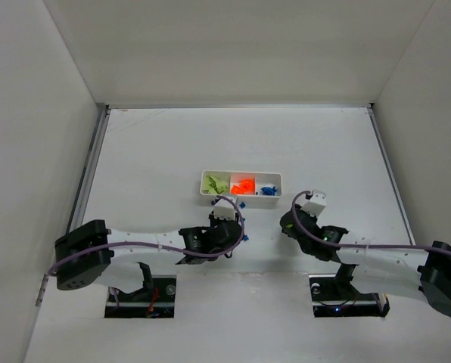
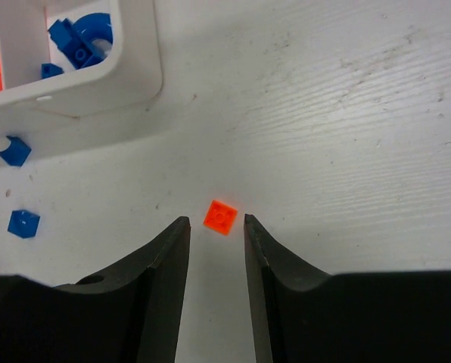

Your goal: Sort the legos into containers by color

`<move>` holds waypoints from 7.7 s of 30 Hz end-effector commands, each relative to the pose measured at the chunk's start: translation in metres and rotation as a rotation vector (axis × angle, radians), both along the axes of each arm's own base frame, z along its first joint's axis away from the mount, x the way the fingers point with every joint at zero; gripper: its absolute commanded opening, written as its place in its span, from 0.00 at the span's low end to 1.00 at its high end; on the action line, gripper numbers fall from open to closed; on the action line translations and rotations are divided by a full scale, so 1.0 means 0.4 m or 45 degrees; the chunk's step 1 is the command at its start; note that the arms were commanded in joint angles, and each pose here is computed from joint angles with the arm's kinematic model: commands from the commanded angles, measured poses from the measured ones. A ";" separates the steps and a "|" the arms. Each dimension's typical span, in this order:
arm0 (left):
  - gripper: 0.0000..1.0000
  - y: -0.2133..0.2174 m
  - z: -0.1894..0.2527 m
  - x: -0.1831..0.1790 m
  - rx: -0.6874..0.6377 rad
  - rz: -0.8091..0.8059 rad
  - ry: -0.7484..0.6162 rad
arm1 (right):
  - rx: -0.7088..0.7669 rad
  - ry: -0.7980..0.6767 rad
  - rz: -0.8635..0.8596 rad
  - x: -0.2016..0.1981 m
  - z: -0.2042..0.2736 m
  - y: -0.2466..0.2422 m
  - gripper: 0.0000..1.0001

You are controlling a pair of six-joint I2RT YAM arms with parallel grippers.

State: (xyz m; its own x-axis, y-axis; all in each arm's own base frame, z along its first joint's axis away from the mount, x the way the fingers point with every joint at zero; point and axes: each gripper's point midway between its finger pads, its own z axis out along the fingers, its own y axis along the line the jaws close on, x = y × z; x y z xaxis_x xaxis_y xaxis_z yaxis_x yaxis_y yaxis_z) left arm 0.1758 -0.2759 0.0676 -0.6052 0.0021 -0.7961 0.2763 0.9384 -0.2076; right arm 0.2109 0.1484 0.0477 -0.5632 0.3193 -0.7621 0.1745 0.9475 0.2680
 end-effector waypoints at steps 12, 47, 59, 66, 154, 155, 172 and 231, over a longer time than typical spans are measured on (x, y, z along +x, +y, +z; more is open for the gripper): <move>0.32 0.102 0.031 0.027 -0.138 0.175 -0.063 | 0.009 -0.069 0.610 -0.144 0.055 0.322 0.56; 0.40 0.097 -0.036 -0.058 -0.115 0.100 0.032 | -0.093 -0.001 0.705 -0.101 -0.029 0.383 0.26; 0.44 0.045 -0.046 -0.086 -0.080 0.037 0.046 | 0.080 -0.209 0.574 -0.013 0.184 0.307 0.26; 0.44 0.009 -0.058 -0.088 -0.043 0.011 0.042 | 0.043 -0.274 0.363 0.181 0.255 0.178 0.25; 0.41 -0.302 0.189 0.270 -0.034 -0.067 -0.209 | 0.320 -0.422 -0.179 0.131 0.217 -0.112 0.56; 0.40 -0.306 0.187 0.237 -0.038 -0.094 -0.221 | 0.318 -0.420 -0.179 0.131 0.215 -0.112 0.56; 0.44 -0.410 -0.048 -0.013 0.049 -0.286 -0.148 | 0.335 -0.416 -0.215 0.134 0.209 -0.132 0.56; 0.13 -0.176 0.136 0.159 -0.075 -0.004 -0.284 | 0.354 -0.413 -0.206 0.136 0.206 -0.128 0.57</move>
State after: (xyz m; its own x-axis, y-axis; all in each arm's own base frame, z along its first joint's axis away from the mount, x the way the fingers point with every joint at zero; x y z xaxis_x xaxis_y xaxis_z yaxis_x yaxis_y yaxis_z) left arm 0.2124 -0.3689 0.1029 -0.4488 0.0082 -0.8936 0.3907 0.9011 -0.1879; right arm 0.2601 0.0936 0.1213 -0.2630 0.5787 -0.7720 0.1983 0.8155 0.5438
